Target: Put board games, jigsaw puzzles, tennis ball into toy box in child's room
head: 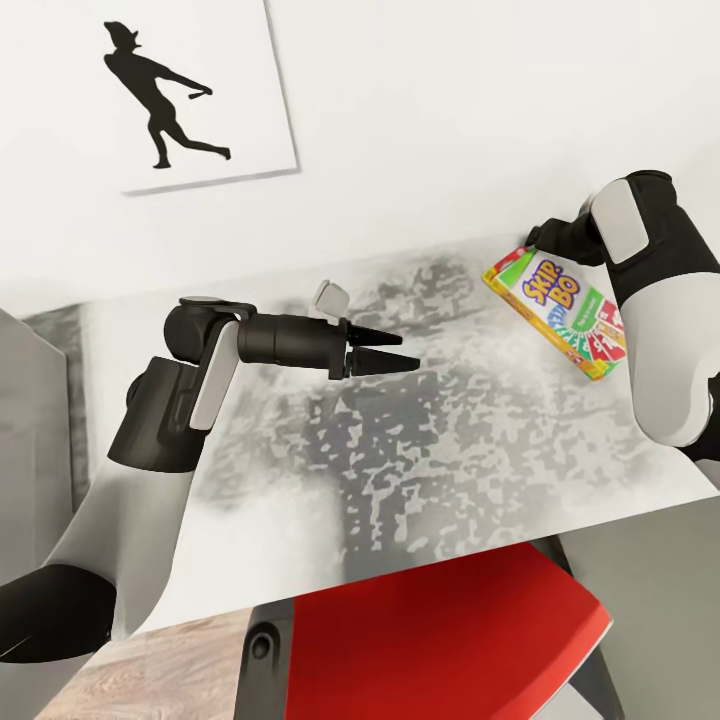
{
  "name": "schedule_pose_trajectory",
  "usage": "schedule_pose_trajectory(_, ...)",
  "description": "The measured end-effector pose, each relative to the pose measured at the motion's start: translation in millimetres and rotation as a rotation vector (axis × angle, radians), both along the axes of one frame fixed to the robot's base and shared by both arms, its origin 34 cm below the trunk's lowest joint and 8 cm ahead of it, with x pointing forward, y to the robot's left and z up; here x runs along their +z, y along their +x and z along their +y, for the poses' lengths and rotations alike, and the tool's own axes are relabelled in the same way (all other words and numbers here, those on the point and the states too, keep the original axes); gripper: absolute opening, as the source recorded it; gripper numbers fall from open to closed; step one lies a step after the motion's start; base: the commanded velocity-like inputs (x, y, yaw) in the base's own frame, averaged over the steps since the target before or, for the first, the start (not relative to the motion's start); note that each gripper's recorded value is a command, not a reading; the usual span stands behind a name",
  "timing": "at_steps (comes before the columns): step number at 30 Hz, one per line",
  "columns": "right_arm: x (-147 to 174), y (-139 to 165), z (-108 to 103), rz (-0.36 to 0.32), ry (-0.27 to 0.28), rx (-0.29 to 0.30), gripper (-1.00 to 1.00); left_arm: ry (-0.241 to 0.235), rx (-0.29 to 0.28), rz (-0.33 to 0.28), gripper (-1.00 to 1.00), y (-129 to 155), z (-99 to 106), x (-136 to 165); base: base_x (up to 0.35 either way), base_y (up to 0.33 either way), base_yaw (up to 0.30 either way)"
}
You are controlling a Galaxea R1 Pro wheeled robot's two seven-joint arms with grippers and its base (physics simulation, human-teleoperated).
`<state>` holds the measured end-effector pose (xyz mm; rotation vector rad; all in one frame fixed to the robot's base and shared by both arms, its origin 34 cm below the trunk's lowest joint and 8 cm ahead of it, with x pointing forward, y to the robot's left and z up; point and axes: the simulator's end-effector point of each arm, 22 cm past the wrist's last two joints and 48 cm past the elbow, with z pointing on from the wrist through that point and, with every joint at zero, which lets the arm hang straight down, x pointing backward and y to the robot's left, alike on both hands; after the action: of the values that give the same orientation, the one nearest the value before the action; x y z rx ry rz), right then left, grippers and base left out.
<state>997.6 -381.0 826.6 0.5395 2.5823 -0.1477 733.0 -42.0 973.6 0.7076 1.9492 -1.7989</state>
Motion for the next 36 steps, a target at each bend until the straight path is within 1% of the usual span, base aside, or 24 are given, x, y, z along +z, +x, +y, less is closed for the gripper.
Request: schedule_pose_trajectory(36,-3.7,-1.0,2.1,0.007,0.003,0.005,1.0,-0.006,0.004,0.005,1.0,1.0,0.7,-0.8,0.0,0.0,0.0)
